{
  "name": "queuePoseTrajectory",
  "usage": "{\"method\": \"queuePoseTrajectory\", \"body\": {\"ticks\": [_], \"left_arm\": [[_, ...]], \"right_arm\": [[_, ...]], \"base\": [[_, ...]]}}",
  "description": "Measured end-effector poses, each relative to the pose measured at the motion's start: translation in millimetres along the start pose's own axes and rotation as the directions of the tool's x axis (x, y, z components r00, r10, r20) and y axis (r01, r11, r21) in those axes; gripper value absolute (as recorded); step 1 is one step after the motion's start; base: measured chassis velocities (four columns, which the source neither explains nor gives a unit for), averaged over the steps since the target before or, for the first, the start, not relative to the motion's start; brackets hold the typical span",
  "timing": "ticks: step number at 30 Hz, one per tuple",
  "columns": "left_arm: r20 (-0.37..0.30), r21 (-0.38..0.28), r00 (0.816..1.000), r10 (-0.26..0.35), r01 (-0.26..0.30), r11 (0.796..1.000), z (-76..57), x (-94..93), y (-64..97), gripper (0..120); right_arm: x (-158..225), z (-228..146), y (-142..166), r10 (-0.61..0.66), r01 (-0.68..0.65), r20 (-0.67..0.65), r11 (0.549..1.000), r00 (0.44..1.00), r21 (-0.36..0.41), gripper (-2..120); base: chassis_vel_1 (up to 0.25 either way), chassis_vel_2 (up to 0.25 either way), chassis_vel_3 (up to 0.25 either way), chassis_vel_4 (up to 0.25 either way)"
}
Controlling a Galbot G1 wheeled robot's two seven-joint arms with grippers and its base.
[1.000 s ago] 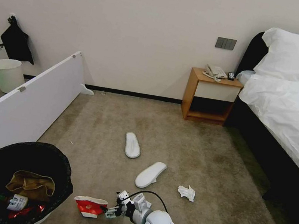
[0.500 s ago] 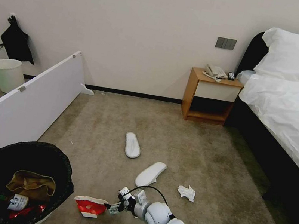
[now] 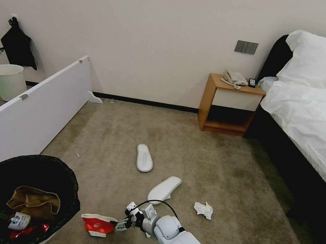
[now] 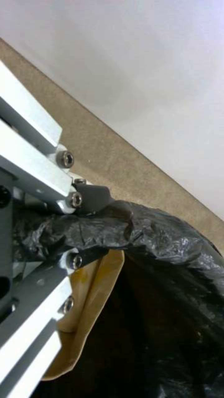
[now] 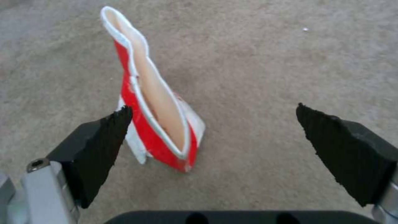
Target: Pick up the trash bin, then pick up the garbage from the floor and place it into the trash bin.
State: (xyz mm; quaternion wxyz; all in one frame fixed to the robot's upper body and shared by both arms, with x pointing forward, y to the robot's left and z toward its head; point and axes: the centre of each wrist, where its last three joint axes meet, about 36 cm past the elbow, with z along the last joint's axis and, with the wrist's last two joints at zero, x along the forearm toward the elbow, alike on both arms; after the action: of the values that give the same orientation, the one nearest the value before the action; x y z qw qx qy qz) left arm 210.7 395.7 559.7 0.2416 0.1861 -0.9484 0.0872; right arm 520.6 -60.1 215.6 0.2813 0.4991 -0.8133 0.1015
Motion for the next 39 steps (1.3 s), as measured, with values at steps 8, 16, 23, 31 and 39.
{"method": "queuePoseTrajectory", "body": {"ticks": [8, 16, 23, 31, 39], "left_arm": [[0.0, -0.002, 1.0, 0.0, 0.0, 1.0, 0.2, 1.7, -1.3, 3], [0.003, 0.001, 1.0, -0.001, 0.001, 1.0, 0.8, 4.0, -2.9, 3], [0.004, 0.0, 1.0, -0.003, 0.003, 1.0, 1.5, 5.3, -4.9, 3], [0.006, -0.001, 1.0, -0.005, 0.005, 1.0, 1.3, 6.9, -6.2, 3], [0.004, 0.001, 1.0, -0.005, 0.005, 1.0, 2.7, 7.8, -7.7, 3]], "right_arm": [[-7.7, -1.8, 0.0, -0.043, 0.043, -0.011, 0.999, 0.999, 0.0, 100], [-17.0, 1.1, -3.2, -0.066, 0.066, -0.035, 0.998, 0.997, 0.003, 100], [-22.1, -1.3, -2.0, -0.098, 0.098, -0.038, 0.995, 0.995, 0.003, 100], [-31.8, -4.2, -1.4, -0.127, 0.127, -0.053, 0.992, 0.991, -0.006, 98], [-28.3, 5.9, -11.4, -0.133, 0.131, -0.079, 0.991, 0.988, -0.022, 72]], "base": [[0.0, 0.0, 0.0, 0.0], [0.0, 0.0, 0.0, 0.0], [0.0, 0.0, 0.0, 0.0], [0.0, 0.0, 0.0, 0.0], [0.0, 0.0, 0.0, 0.0]]}}
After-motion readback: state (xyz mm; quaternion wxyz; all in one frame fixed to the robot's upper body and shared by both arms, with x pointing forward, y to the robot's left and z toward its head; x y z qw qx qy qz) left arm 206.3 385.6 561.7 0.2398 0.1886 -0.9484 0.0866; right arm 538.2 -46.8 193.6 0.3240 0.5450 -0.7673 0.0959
